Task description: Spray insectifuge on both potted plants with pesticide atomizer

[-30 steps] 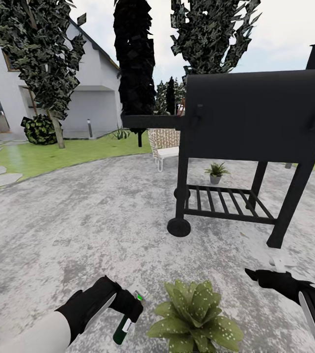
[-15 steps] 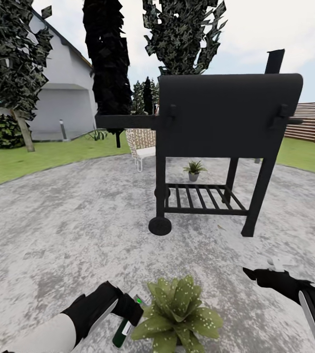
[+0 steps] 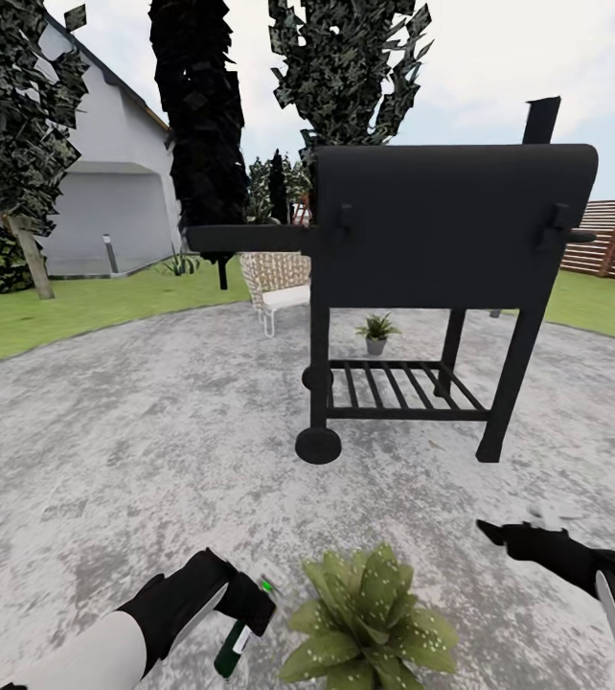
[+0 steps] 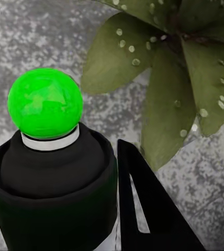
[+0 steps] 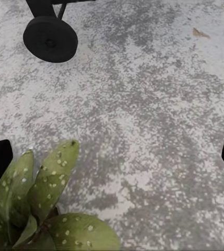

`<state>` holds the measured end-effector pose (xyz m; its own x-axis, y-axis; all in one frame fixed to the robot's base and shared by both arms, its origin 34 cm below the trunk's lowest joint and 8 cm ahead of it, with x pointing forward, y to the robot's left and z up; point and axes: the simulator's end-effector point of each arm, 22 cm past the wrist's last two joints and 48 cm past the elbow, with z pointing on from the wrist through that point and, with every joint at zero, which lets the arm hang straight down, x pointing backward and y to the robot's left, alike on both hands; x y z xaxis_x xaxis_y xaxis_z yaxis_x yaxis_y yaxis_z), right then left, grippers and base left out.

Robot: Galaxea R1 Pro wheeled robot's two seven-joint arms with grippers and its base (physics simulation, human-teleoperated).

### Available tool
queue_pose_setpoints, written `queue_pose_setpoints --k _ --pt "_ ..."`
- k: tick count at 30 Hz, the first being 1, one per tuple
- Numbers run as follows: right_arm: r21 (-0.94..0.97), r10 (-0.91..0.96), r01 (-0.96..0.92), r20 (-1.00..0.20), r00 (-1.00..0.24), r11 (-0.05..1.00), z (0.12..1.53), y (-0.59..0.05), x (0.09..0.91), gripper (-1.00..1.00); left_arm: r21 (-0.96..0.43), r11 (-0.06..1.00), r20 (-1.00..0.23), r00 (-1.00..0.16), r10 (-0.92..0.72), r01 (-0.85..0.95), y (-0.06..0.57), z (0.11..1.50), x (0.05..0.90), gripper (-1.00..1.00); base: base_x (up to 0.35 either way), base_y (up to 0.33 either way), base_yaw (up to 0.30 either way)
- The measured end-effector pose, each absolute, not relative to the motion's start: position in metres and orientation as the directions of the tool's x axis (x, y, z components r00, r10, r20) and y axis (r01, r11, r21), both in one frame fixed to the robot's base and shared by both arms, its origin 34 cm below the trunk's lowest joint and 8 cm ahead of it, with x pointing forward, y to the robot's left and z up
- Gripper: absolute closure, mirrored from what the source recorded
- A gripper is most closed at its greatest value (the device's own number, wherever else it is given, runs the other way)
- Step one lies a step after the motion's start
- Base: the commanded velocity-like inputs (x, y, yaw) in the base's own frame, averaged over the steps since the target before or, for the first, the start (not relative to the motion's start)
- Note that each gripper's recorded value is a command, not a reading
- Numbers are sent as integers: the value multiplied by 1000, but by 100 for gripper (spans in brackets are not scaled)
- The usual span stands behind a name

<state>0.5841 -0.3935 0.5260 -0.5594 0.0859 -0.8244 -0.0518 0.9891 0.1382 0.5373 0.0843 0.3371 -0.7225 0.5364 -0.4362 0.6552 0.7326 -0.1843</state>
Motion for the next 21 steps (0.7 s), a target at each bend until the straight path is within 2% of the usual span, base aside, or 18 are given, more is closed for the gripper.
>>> queue_pose_setpoints --k 4,13,17,21 --pt "145 96 -44 -825 -556 989 527 -397 583 -100 -140 753 -438 -722 536 643 91 335 544 100 8 6 0" --pt "146 97 -46 -827 -554 988 528 -397 583 -100 -140 770 -393 -749 534 623 103 318 534 100 0 0 0" --pt "146 96 -46 -827 -554 988 528 -398 583 -100 -142 734 -475 -696 538 664 68 356 555 100 0 0 0" --pt "145 96 -46 -828 -552 988 529 -399 583 -100 -75 759 -439 -705 557 646 58 386 580 100 0 0 0"
